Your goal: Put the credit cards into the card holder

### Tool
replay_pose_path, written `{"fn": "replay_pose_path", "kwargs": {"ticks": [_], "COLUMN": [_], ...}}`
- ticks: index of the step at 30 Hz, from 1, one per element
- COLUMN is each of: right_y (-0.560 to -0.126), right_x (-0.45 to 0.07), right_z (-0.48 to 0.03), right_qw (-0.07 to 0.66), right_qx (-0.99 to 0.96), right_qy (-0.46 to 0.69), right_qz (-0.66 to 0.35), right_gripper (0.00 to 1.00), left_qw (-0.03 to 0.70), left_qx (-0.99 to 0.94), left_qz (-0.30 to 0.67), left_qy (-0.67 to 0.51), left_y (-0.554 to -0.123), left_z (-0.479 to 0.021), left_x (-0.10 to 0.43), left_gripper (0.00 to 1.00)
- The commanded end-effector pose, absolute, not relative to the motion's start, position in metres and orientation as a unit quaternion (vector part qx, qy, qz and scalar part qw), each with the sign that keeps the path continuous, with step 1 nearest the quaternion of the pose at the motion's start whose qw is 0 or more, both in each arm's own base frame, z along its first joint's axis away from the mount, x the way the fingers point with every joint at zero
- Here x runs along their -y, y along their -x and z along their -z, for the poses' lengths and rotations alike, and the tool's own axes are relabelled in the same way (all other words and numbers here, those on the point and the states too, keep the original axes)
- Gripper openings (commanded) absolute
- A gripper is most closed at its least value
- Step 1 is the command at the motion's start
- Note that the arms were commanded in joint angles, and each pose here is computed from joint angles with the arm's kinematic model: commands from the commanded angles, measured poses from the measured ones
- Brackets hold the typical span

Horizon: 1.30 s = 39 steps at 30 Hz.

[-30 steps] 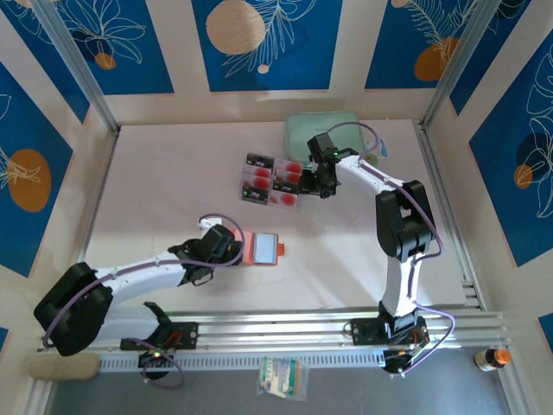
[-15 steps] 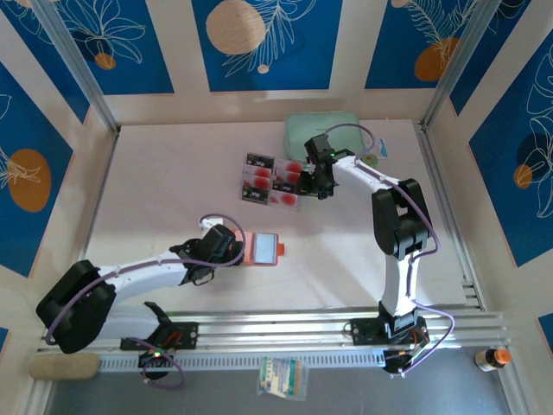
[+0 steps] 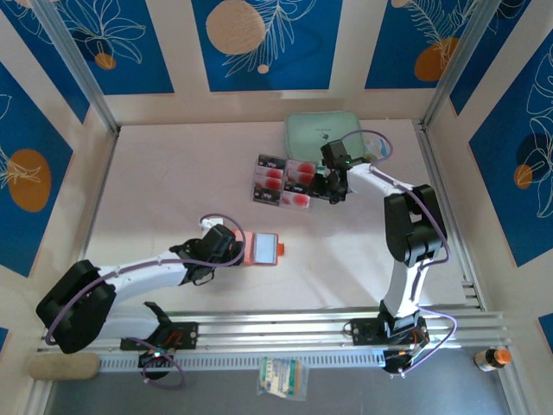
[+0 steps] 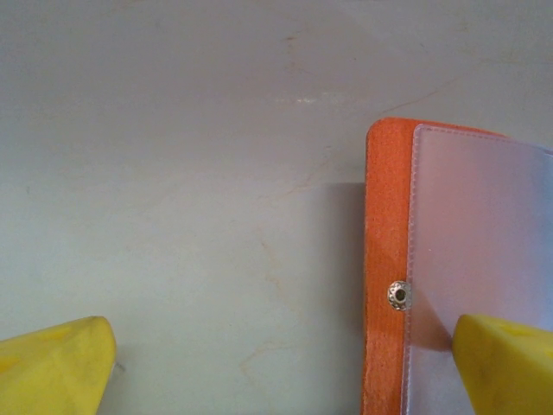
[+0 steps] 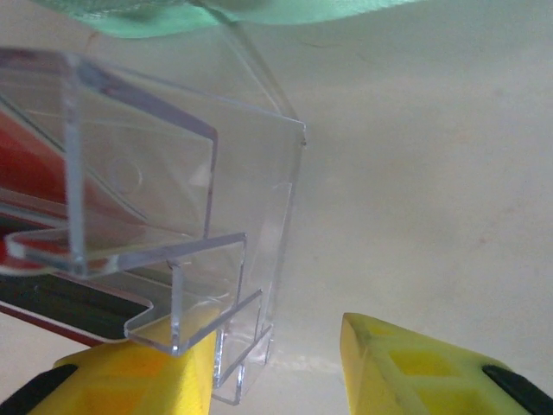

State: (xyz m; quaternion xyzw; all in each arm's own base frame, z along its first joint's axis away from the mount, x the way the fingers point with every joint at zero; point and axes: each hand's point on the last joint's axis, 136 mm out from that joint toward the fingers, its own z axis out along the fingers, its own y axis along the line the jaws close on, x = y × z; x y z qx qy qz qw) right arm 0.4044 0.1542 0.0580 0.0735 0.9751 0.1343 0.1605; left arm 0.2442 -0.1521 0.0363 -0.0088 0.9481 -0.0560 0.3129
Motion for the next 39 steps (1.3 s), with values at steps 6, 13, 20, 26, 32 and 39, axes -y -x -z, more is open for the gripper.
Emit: {"fn": "replay_pose_path", "kwargs": {"ticks": [6,13,20,26,32,39], "right_y": [-0.36,-0.344,-0.339,-0.34,-0.344,-0.354], "right_x": [-0.114,-0.103,-0.127,-0.158,-0.19,-0.202], "right_z": [-0.04,-0.059,-0.116,-0.144,-0.148,-0.134], "right_qw": [0.118,0.133,0.183,0.208,0.213,0.201], "right_qx": [-0.982,-0.977,-0.963,-0.957,-0.95,-0.952], "right_qy": [-0.115,-0.125,-0.081,0.014,0.112,0.207], "right_qz": [-0.095,-0.108,-0.179,-0.201,-0.199,-0.101], "right_gripper": [0.41,0.41,0.41,0.42,0.41,0.37], "left_qw": [0.314,0.313,0.311,0.31,0.31,0.309], "left_qx": [-0.948,-0.948,-0.949,-0.949,-0.949,-0.95], "left_qz": [0.058,0.055,0.055,0.054,0.049,0.047], "left_qy": [0.017,0.017,0.019,0.023,0.024,0.025], "left_y": [-0.247,-0.244,-0.243,-0.242,-0.241,-0.241], "left_z": [-0.038,-0.037,-0.036,-0.035,-0.034,-0.034], "left_x": [0.151,0.148,0.147,0.146,0.144,0.143], "left_gripper": [1.0,1.0,1.0,1.0,1.0,1.0]}}
